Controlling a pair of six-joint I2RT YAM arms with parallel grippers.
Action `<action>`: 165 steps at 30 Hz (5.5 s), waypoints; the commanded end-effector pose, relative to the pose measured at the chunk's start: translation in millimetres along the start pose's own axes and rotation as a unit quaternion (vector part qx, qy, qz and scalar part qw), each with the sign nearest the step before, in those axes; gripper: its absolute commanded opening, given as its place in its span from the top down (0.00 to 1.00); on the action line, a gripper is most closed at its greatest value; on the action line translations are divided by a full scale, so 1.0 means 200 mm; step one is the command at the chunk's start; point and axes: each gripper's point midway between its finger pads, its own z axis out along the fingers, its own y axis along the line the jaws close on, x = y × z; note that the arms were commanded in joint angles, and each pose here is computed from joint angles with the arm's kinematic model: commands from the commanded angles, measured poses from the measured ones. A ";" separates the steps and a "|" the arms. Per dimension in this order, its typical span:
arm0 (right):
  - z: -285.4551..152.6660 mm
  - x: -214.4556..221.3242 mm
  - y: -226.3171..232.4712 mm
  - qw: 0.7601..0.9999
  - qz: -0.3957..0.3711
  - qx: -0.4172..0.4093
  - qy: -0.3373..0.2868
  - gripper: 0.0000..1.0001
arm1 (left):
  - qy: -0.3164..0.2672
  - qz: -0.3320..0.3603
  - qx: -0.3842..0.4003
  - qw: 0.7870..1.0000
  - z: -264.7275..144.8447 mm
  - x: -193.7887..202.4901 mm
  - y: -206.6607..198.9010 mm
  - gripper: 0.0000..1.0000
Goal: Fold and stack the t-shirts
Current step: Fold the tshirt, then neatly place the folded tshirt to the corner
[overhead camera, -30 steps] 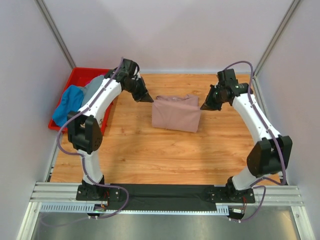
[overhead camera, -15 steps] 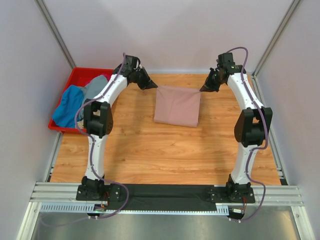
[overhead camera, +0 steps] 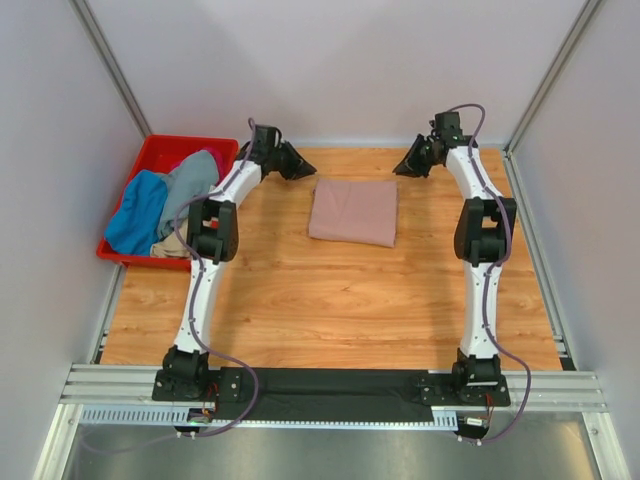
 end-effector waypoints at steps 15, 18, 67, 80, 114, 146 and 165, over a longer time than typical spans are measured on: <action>-0.28 0.37 -0.14 0.991 -0.039 -0.063 0.108 0.51 | 0.073 0.144 -0.067 0.984 -0.49 0.38 0.07 0.65; -0.29 0.53 -0.18 0.987 -0.039 -0.079 0.138 0.52 | 0.104 0.163 -0.059 0.979 -0.51 0.54 0.11 0.64; -0.33 1.06 -0.42 0.977 -0.081 0.015 0.198 1.00 | 0.208 0.134 -0.211 0.946 -0.66 0.80 0.55 1.00; -0.39 0.94 -0.31 0.984 -0.084 0.008 0.160 0.53 | 0.157 0.126 -0.140 0.969 -0.64 0.50 0.21 0.62; -0.17 0.68 -0.36 0.990 -0.074 0.004 0.123 1.00 | 0.067 0.106 -0.036 0.991 -0.12 0.24 0.10 1.00; -0.04 0.60 -0.25 0.995 -0.022 -0.019 0.091 0.44 | 0.197 0.150 -0.115 0.962 -0.50 0.83 0.34 0.62; 0.02 0.58 -0.25 0.993 -0.041 -0.039 0.102 1.00 | 0.174 0.131 -0.242 0.945 -0.80 0.80 0.41 0.63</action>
